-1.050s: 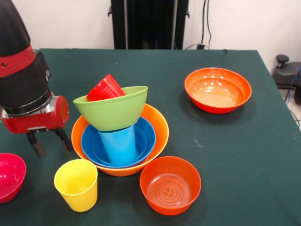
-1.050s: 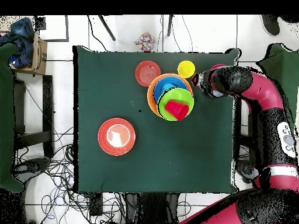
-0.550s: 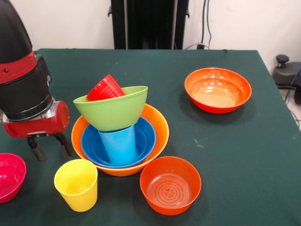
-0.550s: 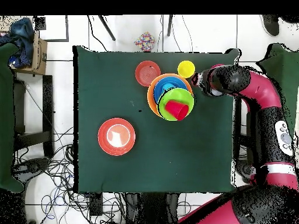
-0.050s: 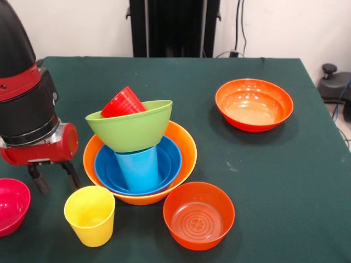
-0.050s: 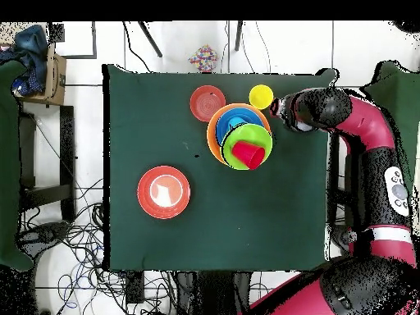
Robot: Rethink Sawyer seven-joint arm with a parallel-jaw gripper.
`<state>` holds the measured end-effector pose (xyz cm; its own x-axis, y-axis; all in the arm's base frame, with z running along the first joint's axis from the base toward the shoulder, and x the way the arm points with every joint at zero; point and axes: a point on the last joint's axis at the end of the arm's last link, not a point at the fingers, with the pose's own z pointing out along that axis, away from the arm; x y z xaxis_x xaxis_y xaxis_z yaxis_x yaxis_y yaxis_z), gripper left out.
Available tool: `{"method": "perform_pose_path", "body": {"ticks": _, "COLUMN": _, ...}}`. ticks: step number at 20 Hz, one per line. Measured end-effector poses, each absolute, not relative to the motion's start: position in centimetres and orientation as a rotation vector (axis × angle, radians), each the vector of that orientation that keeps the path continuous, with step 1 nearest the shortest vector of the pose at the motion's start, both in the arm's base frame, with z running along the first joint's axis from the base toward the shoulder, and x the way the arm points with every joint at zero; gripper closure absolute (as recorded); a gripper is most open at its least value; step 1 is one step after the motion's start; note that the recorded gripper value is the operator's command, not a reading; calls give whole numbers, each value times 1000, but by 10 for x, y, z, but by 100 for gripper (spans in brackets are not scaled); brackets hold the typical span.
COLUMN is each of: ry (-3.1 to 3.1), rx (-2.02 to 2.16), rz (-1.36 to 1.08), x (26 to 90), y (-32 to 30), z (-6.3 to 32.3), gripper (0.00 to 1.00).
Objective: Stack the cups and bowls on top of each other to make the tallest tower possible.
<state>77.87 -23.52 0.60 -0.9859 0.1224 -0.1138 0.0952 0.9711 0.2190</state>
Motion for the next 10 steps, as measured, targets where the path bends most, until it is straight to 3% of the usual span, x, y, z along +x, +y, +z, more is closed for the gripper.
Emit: {"method": "perform_pose_path", "body": {"ticks": 10, "ry": 2977, "rx": 188, "rz": 302, "x": 785, "y": -245, "z": 9, "gripper": 0}}
